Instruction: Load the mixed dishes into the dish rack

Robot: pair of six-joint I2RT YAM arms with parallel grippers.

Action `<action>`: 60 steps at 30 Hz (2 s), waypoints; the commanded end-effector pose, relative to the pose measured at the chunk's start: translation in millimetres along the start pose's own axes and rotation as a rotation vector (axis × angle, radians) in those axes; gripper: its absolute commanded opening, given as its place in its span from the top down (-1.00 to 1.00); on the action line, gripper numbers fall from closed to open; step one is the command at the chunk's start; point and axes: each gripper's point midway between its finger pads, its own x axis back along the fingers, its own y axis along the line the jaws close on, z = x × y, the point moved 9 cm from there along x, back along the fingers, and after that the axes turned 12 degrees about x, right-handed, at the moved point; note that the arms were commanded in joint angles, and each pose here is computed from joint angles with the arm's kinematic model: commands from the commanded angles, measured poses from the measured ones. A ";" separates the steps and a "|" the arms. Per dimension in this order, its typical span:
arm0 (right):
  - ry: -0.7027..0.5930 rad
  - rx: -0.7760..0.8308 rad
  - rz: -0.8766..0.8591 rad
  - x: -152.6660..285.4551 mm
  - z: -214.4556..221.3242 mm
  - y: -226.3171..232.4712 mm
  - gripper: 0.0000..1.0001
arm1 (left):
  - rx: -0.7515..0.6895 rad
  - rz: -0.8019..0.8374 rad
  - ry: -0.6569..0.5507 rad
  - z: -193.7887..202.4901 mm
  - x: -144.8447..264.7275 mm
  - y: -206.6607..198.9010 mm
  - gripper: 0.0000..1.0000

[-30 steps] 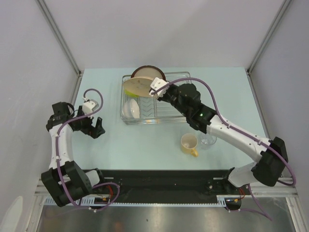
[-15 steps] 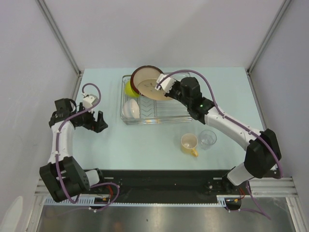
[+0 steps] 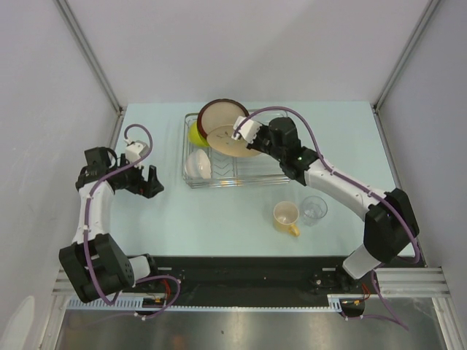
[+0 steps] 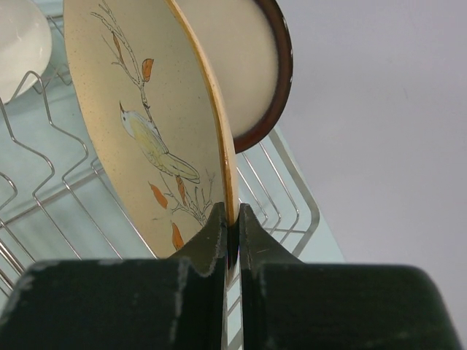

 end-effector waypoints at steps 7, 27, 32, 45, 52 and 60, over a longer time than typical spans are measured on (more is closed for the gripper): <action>-0.157 -0.014 0.115 -12.6 -17.8 -24.5 1.00 | -0.018 0.002 -0.022 -7.3 0.2 0.4 -0.99; -0.073 0.269 0.049 -40.3 -36.5 30.7 1.00 | -0.034 -0.002 -0.010 -9.2 1.0 1.8 -1.00; -0.055 0.318 0.096 -41.0 -41.6 29.2 1.00 | -0.042 -0.002 -0.002 -6.3 1.4 1.1 -0.99; -0.044 0.229 0.153 -38.5 -42.6 22.8 0.51 | -0.064 -0.003 0.011 -2.7 3.7 -0.7 -1.00; -0.077 0.131 0.188 -32.4 -47.3 14.4 -0.99 | -0.074 0.003 0.012 -3.6 7.0 -3.5 -1.00; -0.105 0.017 0.280 -5.6 -61.0 -12.0 -1.00 | -0.089 0.011 0.006 -6.1 12.3 -7.9 -0.99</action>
